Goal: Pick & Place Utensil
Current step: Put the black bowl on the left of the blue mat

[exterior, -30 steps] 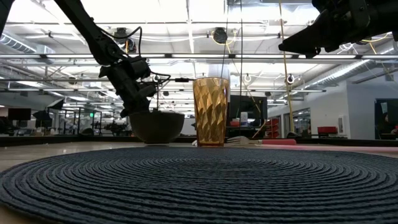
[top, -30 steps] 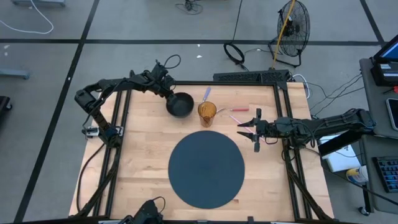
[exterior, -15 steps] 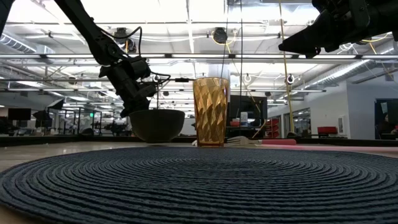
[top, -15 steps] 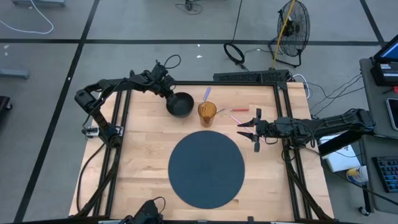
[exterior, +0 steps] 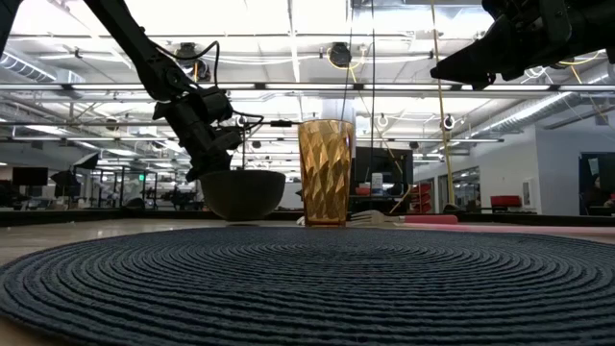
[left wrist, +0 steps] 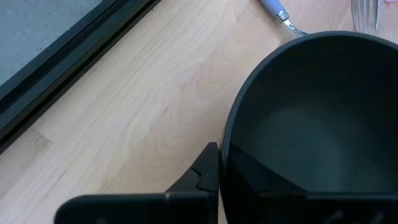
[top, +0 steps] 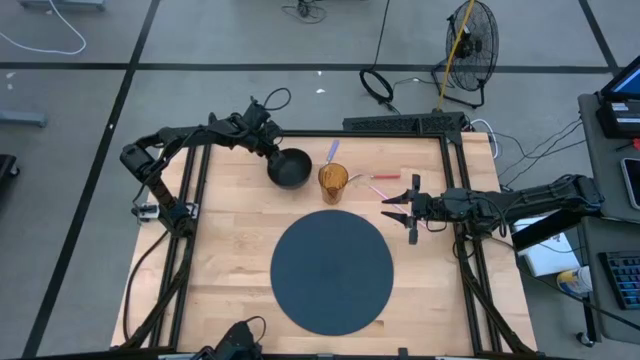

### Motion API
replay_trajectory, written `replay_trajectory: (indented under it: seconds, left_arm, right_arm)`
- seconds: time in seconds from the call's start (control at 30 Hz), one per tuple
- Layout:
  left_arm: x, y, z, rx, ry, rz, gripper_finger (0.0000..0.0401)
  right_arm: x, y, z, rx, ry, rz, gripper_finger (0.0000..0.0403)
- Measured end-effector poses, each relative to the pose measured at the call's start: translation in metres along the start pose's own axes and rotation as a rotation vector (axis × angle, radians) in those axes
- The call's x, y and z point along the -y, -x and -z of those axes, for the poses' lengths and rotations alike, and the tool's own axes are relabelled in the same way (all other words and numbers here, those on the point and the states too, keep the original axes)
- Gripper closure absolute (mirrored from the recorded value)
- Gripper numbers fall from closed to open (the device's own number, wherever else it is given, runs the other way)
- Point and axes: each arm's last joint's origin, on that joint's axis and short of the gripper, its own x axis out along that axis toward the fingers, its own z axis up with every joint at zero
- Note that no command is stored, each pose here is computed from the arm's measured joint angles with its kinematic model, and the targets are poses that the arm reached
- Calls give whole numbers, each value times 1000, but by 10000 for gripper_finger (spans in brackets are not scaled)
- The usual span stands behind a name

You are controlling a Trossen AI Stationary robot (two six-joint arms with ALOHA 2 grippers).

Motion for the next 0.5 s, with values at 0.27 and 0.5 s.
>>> replay_trajectory:
  seconds: [0.27, 0.5]
  left_arm:
    - [0, 0, 0, 0, 1, 0, 384]
    - [0, 0, 0, 0, 1, 0, 388]
  right_arm:
    - [0, 0, 0, 0, 0, 0, 273]
    - [0, 0, 0, 0, 0, 0, 273]
